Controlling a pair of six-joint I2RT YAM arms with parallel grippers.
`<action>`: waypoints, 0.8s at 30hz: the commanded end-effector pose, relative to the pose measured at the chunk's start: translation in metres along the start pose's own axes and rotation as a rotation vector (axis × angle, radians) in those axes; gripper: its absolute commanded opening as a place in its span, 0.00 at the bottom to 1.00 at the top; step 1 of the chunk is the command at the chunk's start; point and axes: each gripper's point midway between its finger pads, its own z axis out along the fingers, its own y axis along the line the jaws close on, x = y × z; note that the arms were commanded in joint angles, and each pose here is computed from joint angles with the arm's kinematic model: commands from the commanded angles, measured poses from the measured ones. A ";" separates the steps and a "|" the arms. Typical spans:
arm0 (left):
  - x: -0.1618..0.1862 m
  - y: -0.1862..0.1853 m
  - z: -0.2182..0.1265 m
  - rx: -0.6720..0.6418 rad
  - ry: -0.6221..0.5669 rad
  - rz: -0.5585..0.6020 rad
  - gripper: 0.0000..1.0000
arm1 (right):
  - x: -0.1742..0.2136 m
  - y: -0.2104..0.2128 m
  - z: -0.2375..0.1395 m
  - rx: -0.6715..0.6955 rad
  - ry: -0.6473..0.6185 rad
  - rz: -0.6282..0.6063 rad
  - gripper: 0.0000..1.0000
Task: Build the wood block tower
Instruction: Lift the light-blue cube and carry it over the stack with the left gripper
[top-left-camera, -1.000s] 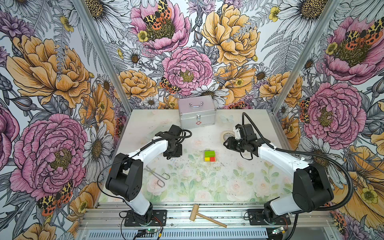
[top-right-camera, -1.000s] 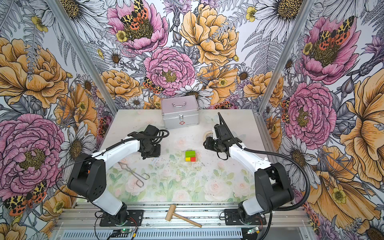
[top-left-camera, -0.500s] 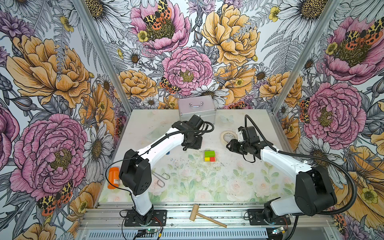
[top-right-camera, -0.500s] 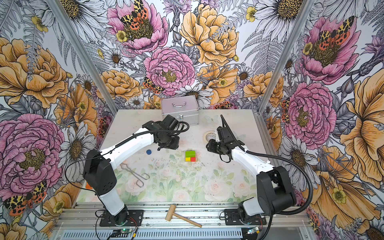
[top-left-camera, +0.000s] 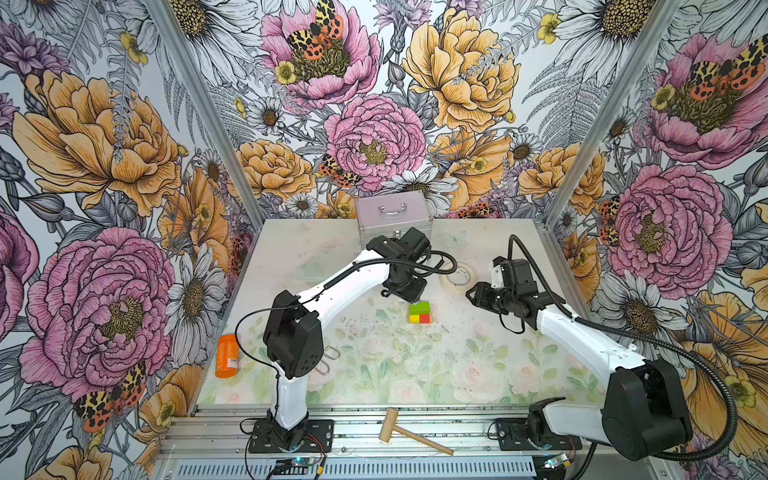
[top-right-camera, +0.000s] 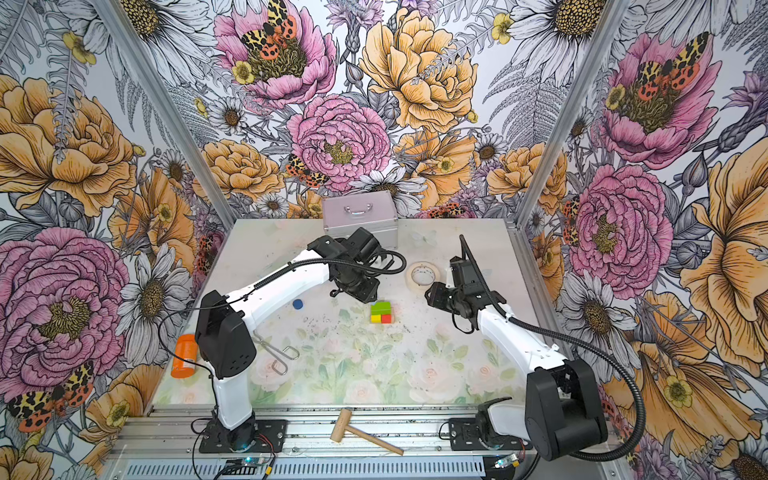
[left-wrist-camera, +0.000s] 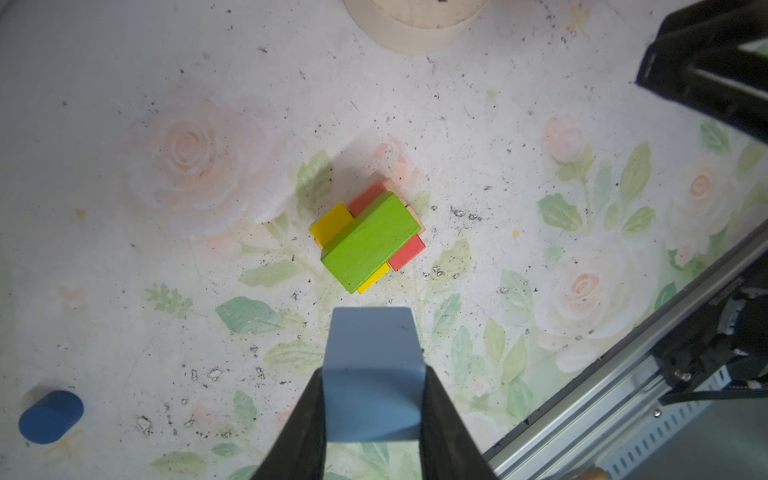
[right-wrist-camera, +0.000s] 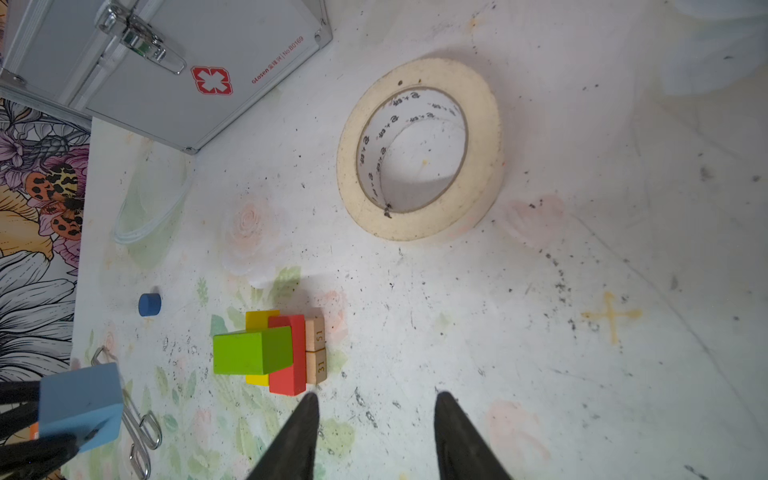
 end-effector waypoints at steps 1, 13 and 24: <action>-0.002 -0.008 -0.001 0.037 0.004 0.165 0.00 | -0.002 0.000 -0.007 -0.020 -0.021 -0.005 0.47; -0.012 -0.031 -0.002 0.067 -0.030 0.545 0.00 | -0.003 -0.009 -0.011 -0.011 -0.026 0.037 0.47; -0.007 -0.016 0.016 0.097 0.008 0.606 0.00 | -0.002 -0.017 -0.009 0.008 -0.016 0.072 0.47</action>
